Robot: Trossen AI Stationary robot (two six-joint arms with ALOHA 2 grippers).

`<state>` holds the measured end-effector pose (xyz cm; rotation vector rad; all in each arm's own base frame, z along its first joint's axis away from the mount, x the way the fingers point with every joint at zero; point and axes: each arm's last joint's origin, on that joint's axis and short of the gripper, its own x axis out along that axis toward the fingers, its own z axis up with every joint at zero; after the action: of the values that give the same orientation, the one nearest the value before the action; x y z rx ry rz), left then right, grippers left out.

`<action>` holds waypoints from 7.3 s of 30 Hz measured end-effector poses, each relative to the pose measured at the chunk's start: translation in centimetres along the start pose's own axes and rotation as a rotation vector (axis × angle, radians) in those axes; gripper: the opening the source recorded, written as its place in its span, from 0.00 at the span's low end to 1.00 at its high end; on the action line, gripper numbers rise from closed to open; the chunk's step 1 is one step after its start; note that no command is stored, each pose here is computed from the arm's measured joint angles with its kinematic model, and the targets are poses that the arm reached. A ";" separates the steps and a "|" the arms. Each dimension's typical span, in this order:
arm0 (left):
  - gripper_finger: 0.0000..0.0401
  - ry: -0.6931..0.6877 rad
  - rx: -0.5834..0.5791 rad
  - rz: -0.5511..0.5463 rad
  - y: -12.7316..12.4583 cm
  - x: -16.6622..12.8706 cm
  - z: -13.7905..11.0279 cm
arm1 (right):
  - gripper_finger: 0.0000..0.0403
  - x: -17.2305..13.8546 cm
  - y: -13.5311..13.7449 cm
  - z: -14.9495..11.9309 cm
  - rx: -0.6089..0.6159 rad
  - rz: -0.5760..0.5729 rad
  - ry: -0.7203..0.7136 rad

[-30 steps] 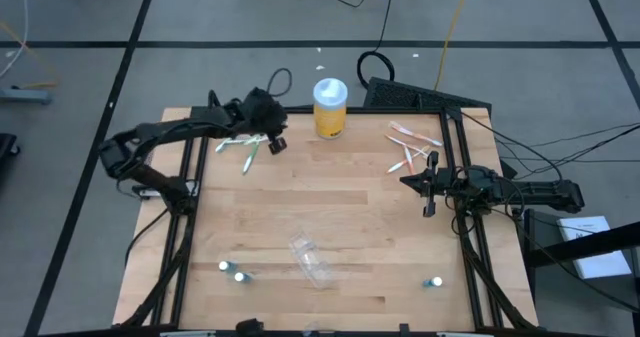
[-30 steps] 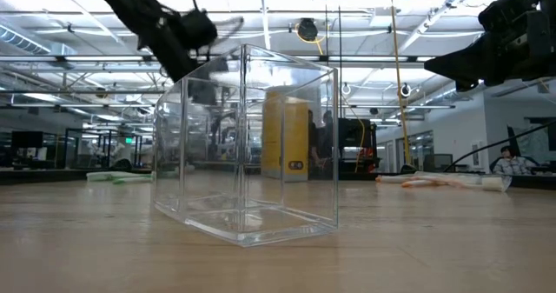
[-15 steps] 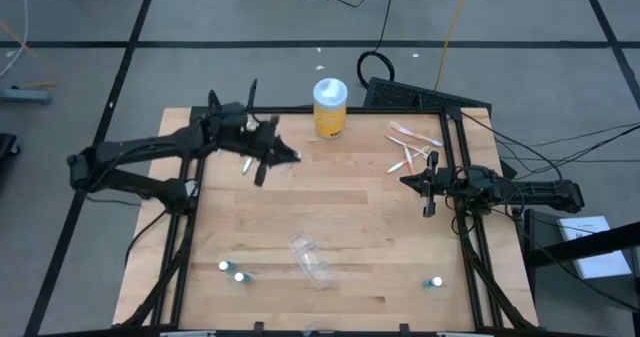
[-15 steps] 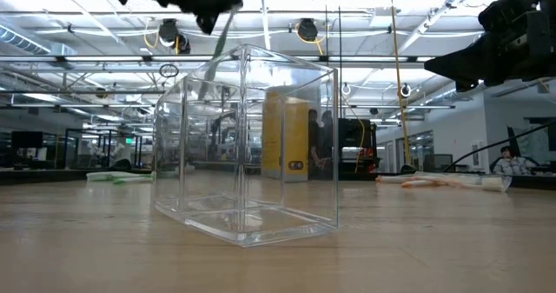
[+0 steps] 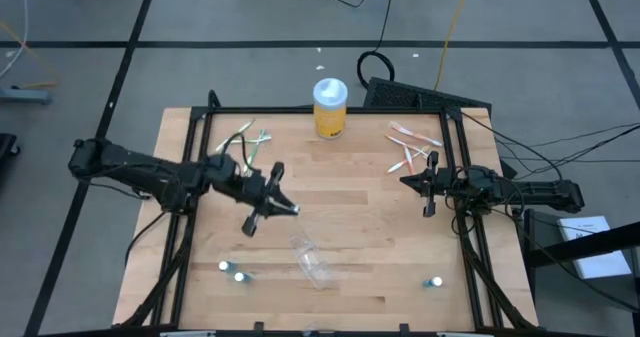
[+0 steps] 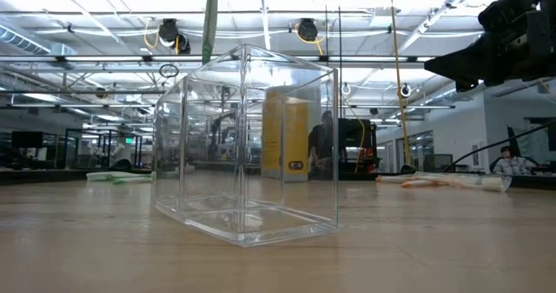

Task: Pick & Place toothbrushing station
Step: Put the green toothbrush into the transparent organizer

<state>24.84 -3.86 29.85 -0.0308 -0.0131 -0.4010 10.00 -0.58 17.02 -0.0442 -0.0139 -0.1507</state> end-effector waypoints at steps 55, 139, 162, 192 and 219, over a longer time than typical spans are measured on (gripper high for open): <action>0.09 0.073 -0.278 0.385 -1.6 1.8 -8.1 | 0.01 0.0 0.0 0.0 0.000 0.000 0.000; 0.30 0.017 -0.022 0.797 -0.9 -4.0 -2.7 | 0.01 0.0 0.0 0.0 0.000 0.000 0.000; 0.30 0.452 -0.347 1.446 9.7 -10.3 -6.5 | 0.01 0.0 0.0 0.0 0.000 0.000 0.000; 0.58 0.757 -0.690 1.453 22.3 -13.5 -11.5 | 0.01 0.0 0.0 0.0 0.000 0.000 0.000; 0.49 0.862 -0.840 1.472 23.5 -14.1 -16.0 | 0.01 0.0 0.0 0.0 0.000 0.000 0.000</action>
<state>21.16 22.70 12.98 -0.6525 0.9808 1.1035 10.00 -0.58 17.02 -0.0442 -0.0143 -0.1507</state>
